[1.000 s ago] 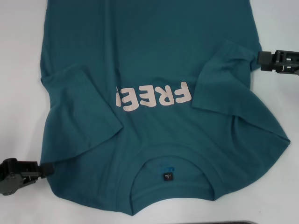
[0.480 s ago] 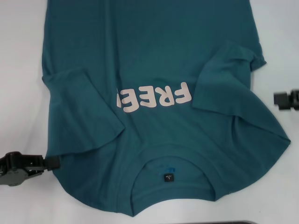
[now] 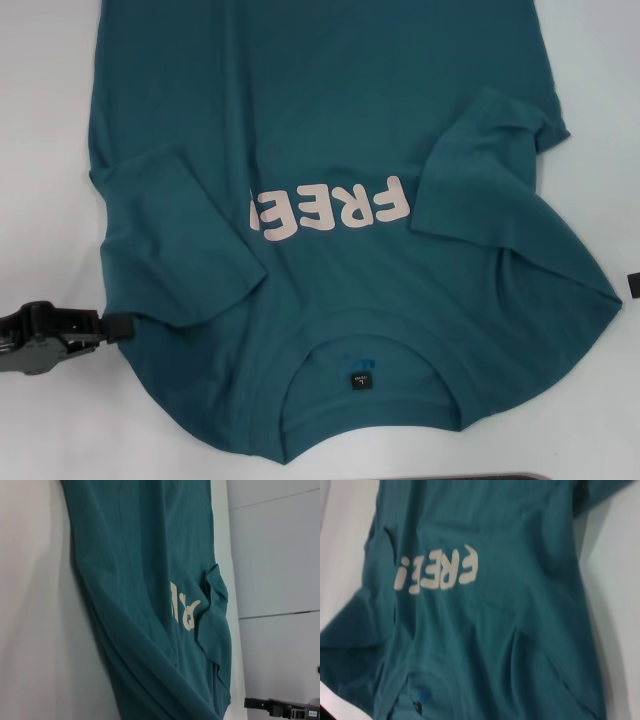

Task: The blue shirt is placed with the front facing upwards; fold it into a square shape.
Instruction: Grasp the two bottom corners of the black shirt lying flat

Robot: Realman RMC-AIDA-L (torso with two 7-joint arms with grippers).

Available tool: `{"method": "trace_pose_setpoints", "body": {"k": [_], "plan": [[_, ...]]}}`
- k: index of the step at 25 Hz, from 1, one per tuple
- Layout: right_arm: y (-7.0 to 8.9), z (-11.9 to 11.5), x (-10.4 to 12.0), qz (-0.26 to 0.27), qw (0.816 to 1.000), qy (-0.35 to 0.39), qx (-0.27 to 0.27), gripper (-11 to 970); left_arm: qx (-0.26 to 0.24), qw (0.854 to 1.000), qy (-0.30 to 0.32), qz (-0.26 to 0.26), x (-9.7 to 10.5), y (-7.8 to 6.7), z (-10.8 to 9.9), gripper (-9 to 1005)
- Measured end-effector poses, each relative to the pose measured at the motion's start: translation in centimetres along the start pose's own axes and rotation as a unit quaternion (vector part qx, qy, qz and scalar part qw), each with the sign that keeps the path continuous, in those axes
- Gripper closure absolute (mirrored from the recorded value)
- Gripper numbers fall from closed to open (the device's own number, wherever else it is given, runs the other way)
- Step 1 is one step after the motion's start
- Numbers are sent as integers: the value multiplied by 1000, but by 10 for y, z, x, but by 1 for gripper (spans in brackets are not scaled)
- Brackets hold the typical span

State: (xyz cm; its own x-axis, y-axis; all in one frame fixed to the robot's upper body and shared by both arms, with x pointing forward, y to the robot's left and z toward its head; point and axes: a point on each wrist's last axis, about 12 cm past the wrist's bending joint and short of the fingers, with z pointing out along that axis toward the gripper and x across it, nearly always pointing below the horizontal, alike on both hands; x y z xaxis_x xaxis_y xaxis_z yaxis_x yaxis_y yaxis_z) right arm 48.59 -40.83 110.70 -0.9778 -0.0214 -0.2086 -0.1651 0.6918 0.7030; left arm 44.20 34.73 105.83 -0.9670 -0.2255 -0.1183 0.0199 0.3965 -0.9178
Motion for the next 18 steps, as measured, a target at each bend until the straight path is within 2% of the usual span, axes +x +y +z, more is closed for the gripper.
{"method": "trace_pose_setpoints", "body": {"k": [10, 18], "plan": [[-6, 8, 3, 13, 1000, 5, 21, 108, -3, 1000, -7, -1, -3, 0, -1, 990], [-5, 21, 1, 13, 1000, 0, 21, 107, -4, 1000, -8, -3, -3, 1, 0, 991]]}}
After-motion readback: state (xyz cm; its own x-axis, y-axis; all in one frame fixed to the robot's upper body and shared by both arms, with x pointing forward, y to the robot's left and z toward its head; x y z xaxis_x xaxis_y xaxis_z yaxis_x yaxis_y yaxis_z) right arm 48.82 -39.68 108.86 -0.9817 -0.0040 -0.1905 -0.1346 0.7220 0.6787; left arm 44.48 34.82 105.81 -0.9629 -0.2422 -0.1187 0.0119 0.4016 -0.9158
